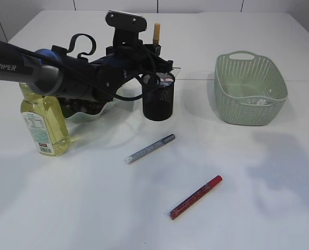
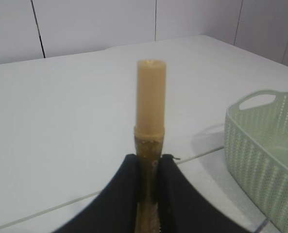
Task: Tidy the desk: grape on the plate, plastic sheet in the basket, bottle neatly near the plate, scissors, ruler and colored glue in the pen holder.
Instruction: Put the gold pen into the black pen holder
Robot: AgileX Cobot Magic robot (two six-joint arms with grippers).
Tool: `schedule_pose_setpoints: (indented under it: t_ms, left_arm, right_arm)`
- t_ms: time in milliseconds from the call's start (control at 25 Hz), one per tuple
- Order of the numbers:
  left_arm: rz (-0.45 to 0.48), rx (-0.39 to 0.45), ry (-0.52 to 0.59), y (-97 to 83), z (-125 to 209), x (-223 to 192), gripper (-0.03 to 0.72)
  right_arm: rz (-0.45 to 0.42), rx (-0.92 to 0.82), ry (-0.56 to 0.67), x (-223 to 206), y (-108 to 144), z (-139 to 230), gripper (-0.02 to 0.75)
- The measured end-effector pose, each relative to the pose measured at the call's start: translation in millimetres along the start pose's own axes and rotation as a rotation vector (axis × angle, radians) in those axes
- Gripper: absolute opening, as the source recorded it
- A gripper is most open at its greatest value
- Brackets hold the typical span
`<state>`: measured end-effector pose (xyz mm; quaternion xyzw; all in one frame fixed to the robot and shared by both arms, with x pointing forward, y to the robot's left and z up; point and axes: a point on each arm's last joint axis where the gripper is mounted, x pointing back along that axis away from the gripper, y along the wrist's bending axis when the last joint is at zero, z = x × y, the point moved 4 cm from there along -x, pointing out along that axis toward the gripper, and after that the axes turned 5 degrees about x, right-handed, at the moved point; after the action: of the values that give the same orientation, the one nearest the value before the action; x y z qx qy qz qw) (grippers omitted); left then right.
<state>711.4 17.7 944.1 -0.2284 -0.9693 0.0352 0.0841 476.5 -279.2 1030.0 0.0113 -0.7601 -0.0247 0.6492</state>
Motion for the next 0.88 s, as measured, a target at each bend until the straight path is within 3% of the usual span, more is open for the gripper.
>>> schedule_pose_setpoints:
  t_ms: [200, 640, 880]
  left_arm:
    - [0.0, 0.0, 0.0, 0.0, 0.0, 0.0, 0.097]
    - [0.0, 0.019, -0.001, 0.0, -0.2, 0.0, 0.234]
    - [0.002, 0.021, 0.027, -0.5, 1.1, 0.8, 0.245]
  right_arm:
    - [0.0, 0.0, 0.0, 0.0, 0.0, 0.0, 0.424]
    - [0.0, 0.0, -0.001, 0.0, 0.0, -0.1, 0.423]
    - [0.0, 0.0, -0.006, 0.0, 0.1, -0.8, 0.423]
